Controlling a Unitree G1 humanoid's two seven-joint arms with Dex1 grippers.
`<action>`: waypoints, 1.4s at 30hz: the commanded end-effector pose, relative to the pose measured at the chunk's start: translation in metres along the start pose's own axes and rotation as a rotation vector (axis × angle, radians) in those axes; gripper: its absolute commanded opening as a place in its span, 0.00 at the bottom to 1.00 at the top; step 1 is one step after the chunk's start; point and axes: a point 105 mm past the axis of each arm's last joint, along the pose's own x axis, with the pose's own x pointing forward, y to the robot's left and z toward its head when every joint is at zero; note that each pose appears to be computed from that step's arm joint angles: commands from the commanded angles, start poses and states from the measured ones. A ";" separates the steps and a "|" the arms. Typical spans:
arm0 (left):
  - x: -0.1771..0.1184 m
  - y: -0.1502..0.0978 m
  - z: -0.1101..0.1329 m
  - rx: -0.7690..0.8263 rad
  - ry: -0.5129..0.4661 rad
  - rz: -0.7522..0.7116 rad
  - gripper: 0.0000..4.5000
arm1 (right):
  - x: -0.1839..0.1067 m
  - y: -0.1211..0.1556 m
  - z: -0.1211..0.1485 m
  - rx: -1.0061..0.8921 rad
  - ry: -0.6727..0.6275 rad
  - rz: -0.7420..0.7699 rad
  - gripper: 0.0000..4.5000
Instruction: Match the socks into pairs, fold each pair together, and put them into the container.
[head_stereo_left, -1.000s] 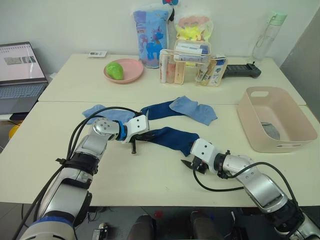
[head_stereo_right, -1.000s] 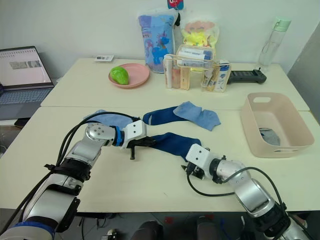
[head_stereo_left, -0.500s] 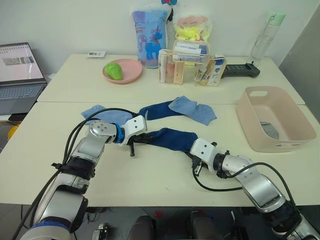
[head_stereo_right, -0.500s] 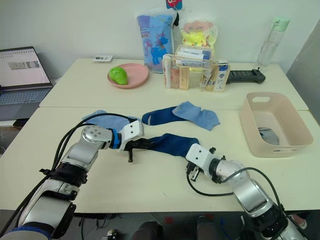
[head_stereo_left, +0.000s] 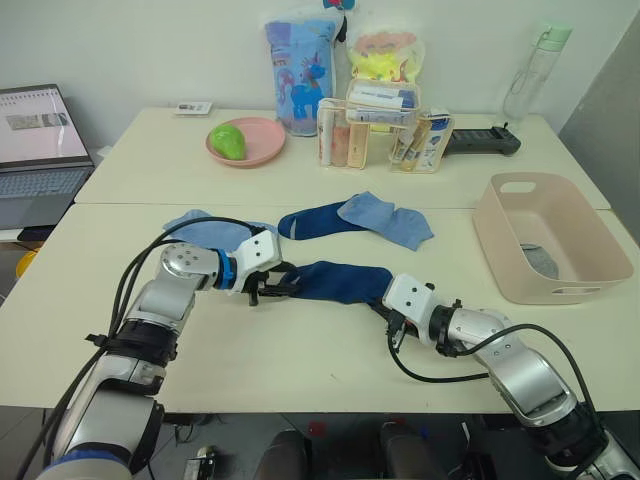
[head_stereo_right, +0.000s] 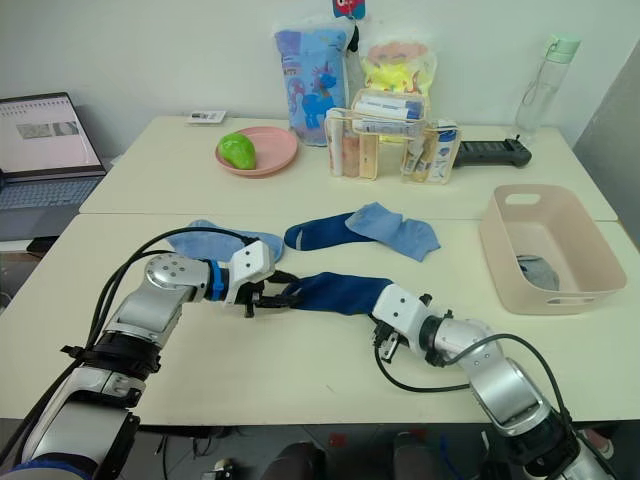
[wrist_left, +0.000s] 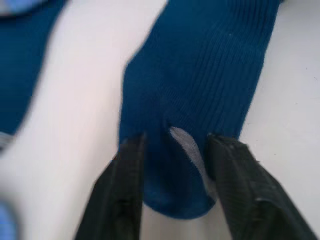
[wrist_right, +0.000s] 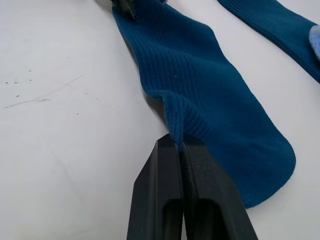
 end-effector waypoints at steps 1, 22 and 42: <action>-0.015 0.001 0.025 0.246 -0.078 -0.014 0.63 | -0.008 -0.008 0.011 -0.020 -0.034 -0.023 0.00; 0.014 -0.009 -0.023 0.246 0.149 -0.143 0.11 | -0.011 -0.004 0.011 -0.013 -0.033 0.000 0.00; -0.054 -0.111 0.034 -0.321 0.146 -0.617 0.01 | -0.060 0.047 0.037 0.275 -0.073 0.276 0.00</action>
